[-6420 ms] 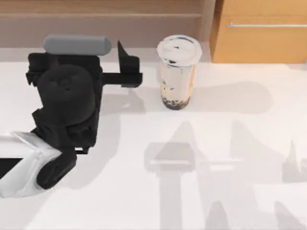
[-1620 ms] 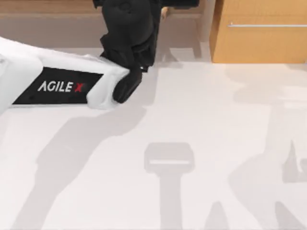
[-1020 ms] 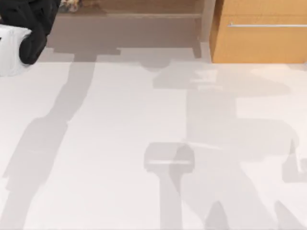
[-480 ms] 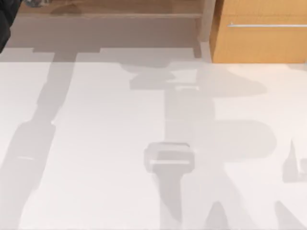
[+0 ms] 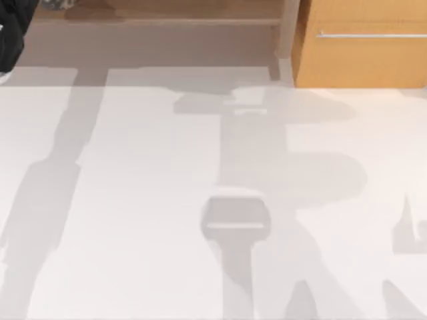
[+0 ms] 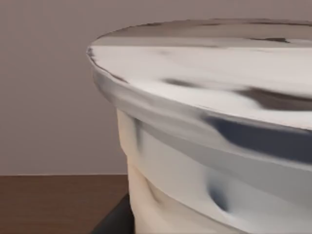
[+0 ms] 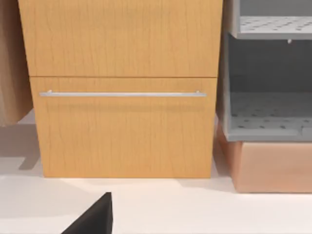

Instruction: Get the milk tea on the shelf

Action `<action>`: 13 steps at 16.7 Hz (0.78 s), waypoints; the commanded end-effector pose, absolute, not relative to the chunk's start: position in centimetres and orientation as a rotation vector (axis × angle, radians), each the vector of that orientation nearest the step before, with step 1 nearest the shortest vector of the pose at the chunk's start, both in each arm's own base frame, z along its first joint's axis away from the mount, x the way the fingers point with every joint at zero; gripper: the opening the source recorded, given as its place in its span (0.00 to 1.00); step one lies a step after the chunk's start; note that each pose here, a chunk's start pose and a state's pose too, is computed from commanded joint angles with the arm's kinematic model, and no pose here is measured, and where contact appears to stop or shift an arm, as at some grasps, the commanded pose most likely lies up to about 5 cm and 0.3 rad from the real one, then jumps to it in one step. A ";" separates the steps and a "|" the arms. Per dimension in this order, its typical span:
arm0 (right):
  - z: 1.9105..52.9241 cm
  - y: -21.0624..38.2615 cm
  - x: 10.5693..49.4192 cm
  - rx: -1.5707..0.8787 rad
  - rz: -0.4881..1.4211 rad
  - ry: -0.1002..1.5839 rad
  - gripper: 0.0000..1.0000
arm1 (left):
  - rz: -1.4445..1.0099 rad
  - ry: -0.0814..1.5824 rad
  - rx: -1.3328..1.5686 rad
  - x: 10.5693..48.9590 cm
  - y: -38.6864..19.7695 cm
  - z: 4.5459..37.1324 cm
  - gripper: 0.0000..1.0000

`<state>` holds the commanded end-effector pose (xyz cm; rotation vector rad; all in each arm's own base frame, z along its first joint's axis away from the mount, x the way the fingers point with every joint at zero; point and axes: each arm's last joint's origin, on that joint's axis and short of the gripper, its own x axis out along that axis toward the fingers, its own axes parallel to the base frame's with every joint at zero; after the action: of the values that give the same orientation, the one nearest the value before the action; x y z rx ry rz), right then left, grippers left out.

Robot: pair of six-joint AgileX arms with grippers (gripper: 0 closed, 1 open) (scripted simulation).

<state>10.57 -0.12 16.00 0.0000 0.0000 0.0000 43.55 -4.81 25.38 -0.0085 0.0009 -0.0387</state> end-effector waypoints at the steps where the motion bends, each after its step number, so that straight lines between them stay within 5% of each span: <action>1: 16.0 -0.1 10.6 0.000 0.000 0.000 1.00 | -0.039 -0.004 -0.009 43.9 -4.8 25.3 0.00; 8: 16.0 -0.1 10.6 0.000 0.000 0.000 1.00 | -0.037 -0.003 -0.010 45.6 -4.7 23.9 0.00; 13: 16.0 -0.1 10.6 0.000 0.000 0.000 1.00 | -0.037 -0.003 -0.010 45.6 -4.7 23.9 0.38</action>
<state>10.57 -0.12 16.00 0.0000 0.0000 0.0000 45.61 -4.71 23.93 -0.0103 -0.0028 -0.0369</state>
